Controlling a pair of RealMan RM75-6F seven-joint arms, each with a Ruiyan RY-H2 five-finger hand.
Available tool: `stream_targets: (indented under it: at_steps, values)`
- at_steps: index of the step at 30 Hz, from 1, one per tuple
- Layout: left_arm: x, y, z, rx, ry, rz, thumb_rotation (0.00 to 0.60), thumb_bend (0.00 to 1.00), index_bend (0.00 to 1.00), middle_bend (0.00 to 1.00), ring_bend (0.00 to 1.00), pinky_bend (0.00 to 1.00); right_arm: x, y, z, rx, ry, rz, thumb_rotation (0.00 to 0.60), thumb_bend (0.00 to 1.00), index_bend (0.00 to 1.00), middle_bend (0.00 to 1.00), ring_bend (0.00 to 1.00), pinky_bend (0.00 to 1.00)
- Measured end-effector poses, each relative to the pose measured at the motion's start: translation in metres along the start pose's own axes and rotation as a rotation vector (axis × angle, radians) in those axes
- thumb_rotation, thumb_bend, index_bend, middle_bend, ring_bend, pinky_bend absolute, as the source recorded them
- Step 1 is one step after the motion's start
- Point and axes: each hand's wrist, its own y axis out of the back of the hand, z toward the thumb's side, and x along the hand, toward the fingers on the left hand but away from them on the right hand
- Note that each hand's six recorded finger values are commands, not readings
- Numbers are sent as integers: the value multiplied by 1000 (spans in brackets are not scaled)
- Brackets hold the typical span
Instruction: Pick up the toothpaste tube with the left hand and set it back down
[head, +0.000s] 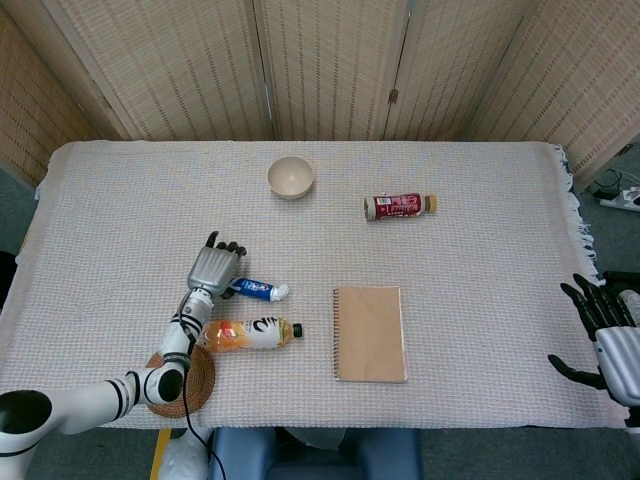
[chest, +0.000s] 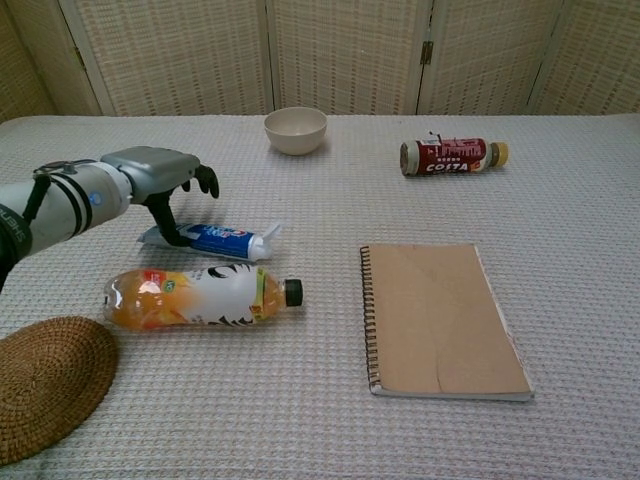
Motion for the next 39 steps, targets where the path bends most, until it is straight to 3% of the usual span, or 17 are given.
stream_targets:
  at_steps: [5, 28, 39]
  values:
    - [-2, -2, 0, -4, -35, -2, 600, 279, 403, 315, 306, 73, 0, 0, 1, 0, 3, -1, 600, 257, 0, 0, 0, 0]
    - [-1, -17, -5, -5, -49, -22, 600, 342, 510, 472, 411, 142, 3, 0, 1, -3, -5, -8, 600, 257, 0, 0, 0, 0]
    - [-1, -15, -9, -110, -77, -13, 600, 693, 725, 695, 569, 239, 3, 3, 5, -1, 5, -13, 600, 258, 0, 0, 0, 0]
